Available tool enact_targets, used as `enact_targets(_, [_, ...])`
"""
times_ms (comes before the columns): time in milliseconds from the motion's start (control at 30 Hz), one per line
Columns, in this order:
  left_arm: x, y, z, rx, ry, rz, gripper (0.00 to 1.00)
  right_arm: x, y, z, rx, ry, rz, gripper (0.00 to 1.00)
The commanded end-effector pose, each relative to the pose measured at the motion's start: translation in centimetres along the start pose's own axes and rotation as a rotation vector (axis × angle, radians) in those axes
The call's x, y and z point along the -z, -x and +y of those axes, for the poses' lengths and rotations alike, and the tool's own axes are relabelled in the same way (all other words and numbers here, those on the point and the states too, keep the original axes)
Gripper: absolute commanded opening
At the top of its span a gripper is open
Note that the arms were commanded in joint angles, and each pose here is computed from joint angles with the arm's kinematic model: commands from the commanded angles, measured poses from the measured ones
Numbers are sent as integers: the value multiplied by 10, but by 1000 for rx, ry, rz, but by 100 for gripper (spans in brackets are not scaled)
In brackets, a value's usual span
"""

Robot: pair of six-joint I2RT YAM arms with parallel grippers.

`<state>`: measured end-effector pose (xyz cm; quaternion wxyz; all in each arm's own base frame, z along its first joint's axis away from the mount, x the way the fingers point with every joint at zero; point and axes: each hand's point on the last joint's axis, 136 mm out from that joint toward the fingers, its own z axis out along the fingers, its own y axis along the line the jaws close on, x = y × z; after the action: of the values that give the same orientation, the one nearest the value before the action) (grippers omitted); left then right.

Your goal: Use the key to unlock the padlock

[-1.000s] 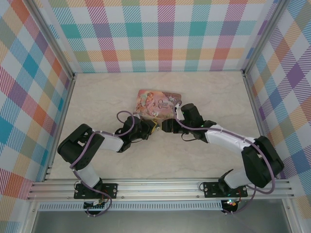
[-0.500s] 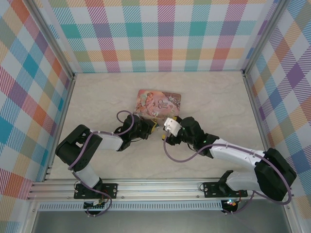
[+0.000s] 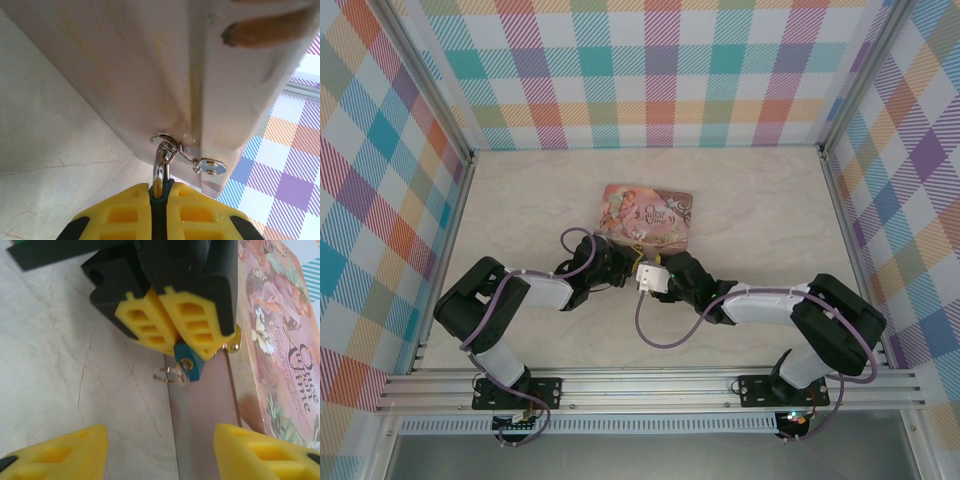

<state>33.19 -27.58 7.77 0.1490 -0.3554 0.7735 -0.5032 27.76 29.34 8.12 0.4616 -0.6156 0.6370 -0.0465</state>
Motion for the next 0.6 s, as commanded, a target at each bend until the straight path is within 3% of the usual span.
enact_targets(0, [3,0,-14,16,-30,5,0,-1,28,-26,-41,-85,-77,52])
enact_targets(567, [1,-1,-13,28,-31,9,0,-17,30,-22,-86,-64,-73,28])
